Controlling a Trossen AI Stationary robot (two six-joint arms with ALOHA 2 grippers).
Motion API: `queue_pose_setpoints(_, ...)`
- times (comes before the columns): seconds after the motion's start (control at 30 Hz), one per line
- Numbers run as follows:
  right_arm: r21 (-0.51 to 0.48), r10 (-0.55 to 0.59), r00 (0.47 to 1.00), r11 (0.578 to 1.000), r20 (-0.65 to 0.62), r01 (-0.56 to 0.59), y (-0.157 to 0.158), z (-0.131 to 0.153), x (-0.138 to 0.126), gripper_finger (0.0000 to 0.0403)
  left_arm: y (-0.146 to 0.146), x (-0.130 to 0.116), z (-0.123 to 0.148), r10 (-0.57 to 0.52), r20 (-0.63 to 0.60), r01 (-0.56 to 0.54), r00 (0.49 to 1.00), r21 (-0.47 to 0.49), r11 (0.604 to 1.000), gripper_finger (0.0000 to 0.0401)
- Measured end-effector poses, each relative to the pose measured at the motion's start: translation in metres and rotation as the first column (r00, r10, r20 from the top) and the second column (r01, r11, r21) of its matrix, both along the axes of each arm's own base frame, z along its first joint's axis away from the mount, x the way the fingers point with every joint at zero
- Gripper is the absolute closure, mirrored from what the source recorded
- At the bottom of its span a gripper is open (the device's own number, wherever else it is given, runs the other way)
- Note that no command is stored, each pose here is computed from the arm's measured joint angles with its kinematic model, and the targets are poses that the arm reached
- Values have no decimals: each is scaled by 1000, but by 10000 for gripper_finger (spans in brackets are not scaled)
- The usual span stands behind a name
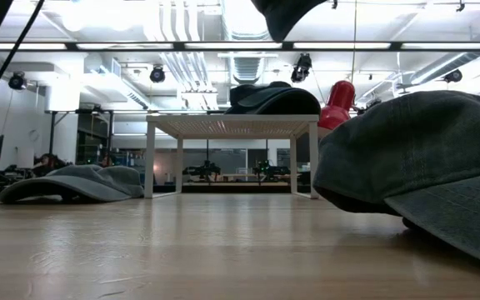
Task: Pick & Place hat
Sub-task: Stack the blue cap on the blue cap on the shelf
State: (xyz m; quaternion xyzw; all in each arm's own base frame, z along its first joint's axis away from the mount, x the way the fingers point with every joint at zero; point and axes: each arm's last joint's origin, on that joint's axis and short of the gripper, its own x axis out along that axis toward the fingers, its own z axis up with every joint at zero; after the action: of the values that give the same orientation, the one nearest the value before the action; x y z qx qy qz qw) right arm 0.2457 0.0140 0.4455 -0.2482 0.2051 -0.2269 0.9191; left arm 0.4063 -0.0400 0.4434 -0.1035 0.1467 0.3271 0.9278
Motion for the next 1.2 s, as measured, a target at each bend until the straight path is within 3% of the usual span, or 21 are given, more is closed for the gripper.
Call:
queue_pose_setpoints(0.3, 13, 2, 999, 1000, 50, -2, -1, 13, -11, 394, 0, -1, 1, -9, 3, 9, 1000, -9, 1000, 362)
queue_pose_setpoints(0.5, 78, -42, 992, 996, 118, 33, -13, 24, -33, 394, -3, -7, 7, -34, 9, 34, 999, -18, 999, 342)
queue_pose_setpoints(0.77, 219, 115, 973, 963, 200, -159, -32, 31, -49, 394, -13, -29, 13, -59, -66, 58, 996, -6, 998, 343)
queue_pose_setpoints(0.93, 304, 204, 956, 916, 212, -263, -47, 27, -42, 394, -22, -42, 3, 23, -153, -24, 988, -10, 1000, 343)
queue_pose_setpoints(1.2, 324, 330, 919, 864, 215, -386, -71, 18, -19, 394, -37, -65, -10, 158, -232, -161, 960, 5, 987, 344)
